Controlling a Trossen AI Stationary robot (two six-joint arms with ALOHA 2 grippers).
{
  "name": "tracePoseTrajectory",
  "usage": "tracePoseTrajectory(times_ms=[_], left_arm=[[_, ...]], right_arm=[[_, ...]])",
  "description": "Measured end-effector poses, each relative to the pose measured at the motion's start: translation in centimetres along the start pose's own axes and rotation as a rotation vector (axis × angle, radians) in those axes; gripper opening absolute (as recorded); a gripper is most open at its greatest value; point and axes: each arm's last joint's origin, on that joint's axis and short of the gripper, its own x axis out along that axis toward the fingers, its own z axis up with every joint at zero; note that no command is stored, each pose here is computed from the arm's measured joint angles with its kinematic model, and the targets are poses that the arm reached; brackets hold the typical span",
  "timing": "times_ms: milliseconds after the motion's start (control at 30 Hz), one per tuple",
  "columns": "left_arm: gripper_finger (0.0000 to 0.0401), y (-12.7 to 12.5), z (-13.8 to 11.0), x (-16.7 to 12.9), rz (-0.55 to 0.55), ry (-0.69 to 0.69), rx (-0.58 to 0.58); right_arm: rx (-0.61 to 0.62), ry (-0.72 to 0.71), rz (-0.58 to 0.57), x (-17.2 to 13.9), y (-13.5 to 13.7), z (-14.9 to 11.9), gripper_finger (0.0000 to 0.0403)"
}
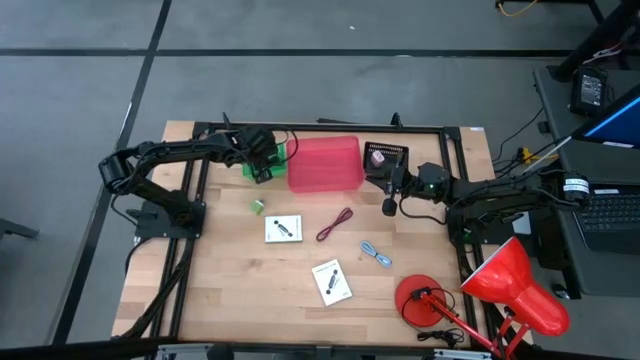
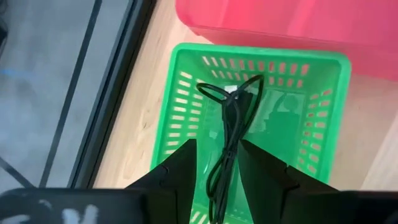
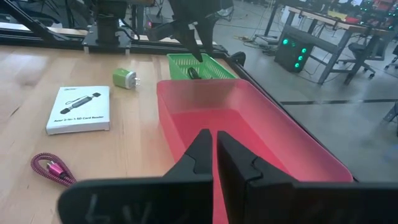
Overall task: Pick and place items into bin
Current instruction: Put the green charger adapter into the black bin
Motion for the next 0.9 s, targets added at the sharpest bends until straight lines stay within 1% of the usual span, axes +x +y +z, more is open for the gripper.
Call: tracePoseTrajectory(times_ms=[133,300,433,567,667,700,800,900], left_arm=[[0.0104,0.0,0.9,-1.3,0.006,-0.015,0.024],[0.0094,-0.5,2.3,-4.1,-0.027,-0.129,0.04],[0.0084,-1.2,2.4,-6.2,-0.046,-0.21,0.065],[0.0067,-1.9,2.2,-8.4,-0.071,-0.286,0.047],[0.0049,-2.8,2.0,-9.6,-0.149,-0.342,0.007],[0.0042,-3.3,1.7,-9.8,-0.176,-0.351,0.011],[0.0016,-4.6,0.8,-9.7,-0.215,-0.338,0.004],[0.0004,-5.7,-0.1,-9.7,-0.192,-0.324,-0.041]], right_arm=[[0.0,0.0,0.0,0.0,0.0,0.0,0.0007],[0.0,0.0,0.0,0.0,0.0,0.0,0.0007],[0.0,0.001,0.0,0.0,0.0,0.0,0.0007],[0.0,0.0,0.0,0.0,0.0,0.0,0.0007],[0.003,0.0,0.0,0.0,0.0,0.0,0.0007],[0.003,0.0,-0.001,0.0,0.0,0.0,0.0007],[0.003,0.0,0.0,0.0,0.0,0.0,0.0007],[0.018,0.001,0.0,0.0,0.0,0.0,0.0007]])
